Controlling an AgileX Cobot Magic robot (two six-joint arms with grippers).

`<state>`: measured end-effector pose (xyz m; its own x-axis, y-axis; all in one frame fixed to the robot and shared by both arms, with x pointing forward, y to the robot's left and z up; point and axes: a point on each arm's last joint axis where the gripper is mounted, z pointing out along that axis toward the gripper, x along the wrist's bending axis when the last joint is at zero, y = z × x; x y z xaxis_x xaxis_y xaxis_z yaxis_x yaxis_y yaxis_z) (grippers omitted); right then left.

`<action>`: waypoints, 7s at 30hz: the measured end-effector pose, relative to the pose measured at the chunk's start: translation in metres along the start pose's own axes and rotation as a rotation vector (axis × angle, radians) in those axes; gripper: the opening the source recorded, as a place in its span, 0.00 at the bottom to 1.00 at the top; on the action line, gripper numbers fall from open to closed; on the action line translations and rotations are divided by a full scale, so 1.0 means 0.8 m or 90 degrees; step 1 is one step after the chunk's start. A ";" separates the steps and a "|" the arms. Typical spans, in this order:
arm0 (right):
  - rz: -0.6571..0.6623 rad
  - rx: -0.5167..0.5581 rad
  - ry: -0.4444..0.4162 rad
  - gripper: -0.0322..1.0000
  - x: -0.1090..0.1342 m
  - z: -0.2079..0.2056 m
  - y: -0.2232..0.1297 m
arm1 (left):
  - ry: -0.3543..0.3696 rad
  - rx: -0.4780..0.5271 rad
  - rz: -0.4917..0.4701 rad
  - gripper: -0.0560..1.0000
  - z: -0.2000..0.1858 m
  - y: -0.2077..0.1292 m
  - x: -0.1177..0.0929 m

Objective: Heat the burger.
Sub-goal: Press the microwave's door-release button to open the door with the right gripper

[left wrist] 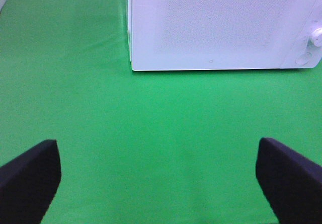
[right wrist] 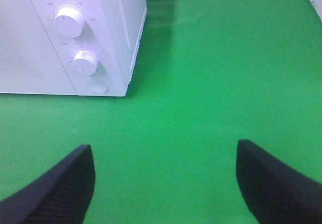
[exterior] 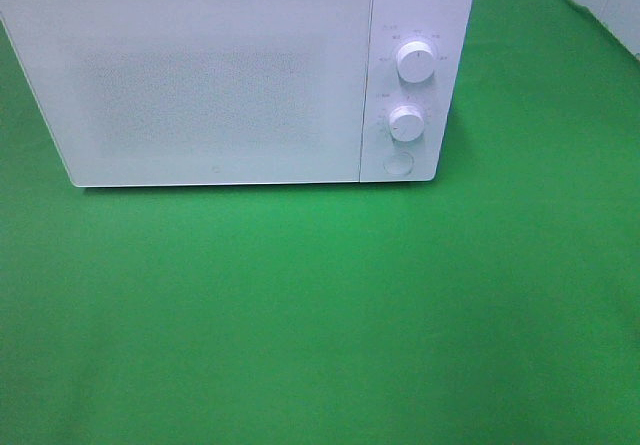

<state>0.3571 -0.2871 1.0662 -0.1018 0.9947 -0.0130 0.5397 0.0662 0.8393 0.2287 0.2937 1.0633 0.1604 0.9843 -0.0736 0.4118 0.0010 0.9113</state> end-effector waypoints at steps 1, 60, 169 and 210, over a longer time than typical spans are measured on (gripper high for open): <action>0.000 0.006 0.000 0.76 0.000 0.005 0.001 | 0.000 0.000 0.000 0.97 0.000 0.000 0.000; -0.060 -0.165 -0.003 0.76 0.094 0.181 -0.067 | 0.000 0.000 0.000 0.97 0.000 0.000 0.000; 0.999 -0.025 0.032 0.04 0.182 0.371 -0.066 | 0.000 0.000 0.000 0.97 0.000 0.000 0.000; 1.023 -0.109 0.037 0.04 0.184 0.405 -0.061 | 0.000 0.000 0.000 0.97 0.000 0.000 0.000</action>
<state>0.5863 -0.1183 0.8470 0.4156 0.0201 0.9093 0.0206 -0.9997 0.0127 0.2287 0.2937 1.0633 0.1604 0.9843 -0.0736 0.4118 0.0010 0.9113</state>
